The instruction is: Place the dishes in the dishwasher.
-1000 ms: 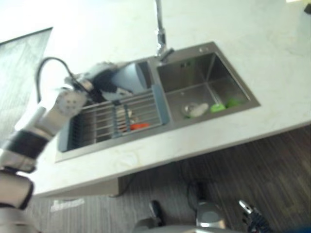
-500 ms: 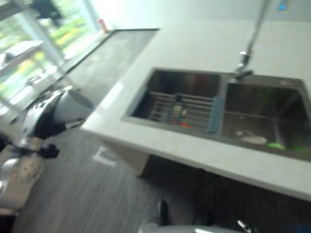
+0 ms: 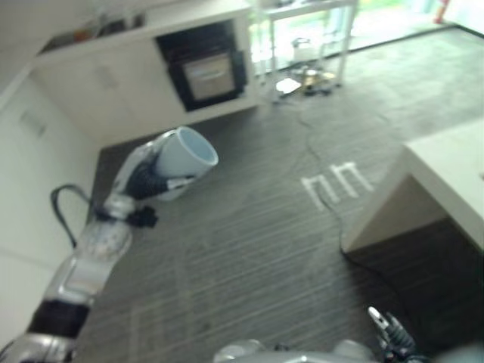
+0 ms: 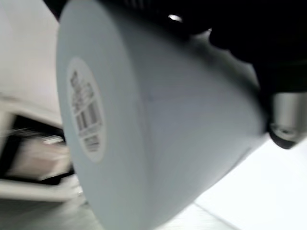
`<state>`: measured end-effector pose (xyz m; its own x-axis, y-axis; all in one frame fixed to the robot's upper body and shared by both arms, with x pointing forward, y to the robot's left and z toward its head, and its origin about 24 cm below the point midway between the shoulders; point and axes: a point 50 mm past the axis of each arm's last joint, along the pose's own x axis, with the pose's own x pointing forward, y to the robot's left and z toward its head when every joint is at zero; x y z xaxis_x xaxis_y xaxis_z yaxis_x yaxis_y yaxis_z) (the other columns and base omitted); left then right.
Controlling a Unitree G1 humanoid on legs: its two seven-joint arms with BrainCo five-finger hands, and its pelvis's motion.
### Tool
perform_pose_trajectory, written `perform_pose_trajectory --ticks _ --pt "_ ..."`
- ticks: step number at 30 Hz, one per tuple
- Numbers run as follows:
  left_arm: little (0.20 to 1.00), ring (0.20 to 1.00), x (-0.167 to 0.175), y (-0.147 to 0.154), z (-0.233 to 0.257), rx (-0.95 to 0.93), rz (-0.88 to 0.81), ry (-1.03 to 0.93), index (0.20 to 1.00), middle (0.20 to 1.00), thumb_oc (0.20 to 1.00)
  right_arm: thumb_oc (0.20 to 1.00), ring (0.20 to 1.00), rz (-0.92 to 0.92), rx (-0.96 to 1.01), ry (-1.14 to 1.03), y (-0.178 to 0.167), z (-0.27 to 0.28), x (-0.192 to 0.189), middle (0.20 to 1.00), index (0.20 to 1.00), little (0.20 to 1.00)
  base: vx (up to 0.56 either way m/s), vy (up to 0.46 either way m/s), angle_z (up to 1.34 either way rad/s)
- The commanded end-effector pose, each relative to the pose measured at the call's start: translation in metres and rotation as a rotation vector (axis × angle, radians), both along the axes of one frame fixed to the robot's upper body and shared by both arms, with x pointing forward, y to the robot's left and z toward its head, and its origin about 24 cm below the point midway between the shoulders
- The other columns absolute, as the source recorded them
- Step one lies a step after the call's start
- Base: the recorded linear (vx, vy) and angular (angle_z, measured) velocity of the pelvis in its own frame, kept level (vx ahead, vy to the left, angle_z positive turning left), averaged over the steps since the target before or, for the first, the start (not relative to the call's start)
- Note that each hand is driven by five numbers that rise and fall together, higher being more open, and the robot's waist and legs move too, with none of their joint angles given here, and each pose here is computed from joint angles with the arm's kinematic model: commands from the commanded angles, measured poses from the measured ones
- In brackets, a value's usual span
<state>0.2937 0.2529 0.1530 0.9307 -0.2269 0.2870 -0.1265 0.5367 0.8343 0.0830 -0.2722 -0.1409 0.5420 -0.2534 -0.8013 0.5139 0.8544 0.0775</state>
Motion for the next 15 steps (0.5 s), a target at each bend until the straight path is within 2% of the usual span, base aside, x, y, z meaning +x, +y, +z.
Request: perform_pose_trajectory --ticks 1,3,6,11,15 --pt "0.2 0.2 -0.009 -0.005 0.051 -0.02 -0.069 -0.167 0.2 0.2 0.2 1.0 1.0 0.014 -0.003 0.028 -0.01 0.0 -0.01 1.0 1.0 1.0 0.12 0.035 2.04" --pt "0.2 0.2 -0.005 -0.014 0.057 -0.018 -0.112 -0.18 0.2 0.2 0.2 1.0 1.0 0.046 -0.006 0.046 -0.016 0.002 -0.007 1.0 1.0 1.0 0.16 -0.031 1.53" --pt "0.2 0.2 -0.001 -0.02 0.064 0.013 -0.162 -0.173 0.2 0.2 0.2 1.0 1.0 0.035 0.021 0.065 -0.016 0.0 -0.003 1.0 1.0 1.0 0.26 -0.154 0.6" --pt "0.2 0.2 0.002 -0.032 0.059 0.063 -0.225 -0.144 0.2 0.2 0.2 1.0 1.0 0.033 0.053 0.085 -0.007 -0.004 0.004 1.0 1.0 1.0 0.31 -0.249 -0.17" --pt "0.2 0.2 0.003 -0.038 0.055 0.057 -0.238 -0.14 0.2 0.2 0.2 1.0 1.0 0.067 0.031 0.082 -0.012 0.0 0.007 1.0 1.0 1.0 0.26 -0.228 0.1"
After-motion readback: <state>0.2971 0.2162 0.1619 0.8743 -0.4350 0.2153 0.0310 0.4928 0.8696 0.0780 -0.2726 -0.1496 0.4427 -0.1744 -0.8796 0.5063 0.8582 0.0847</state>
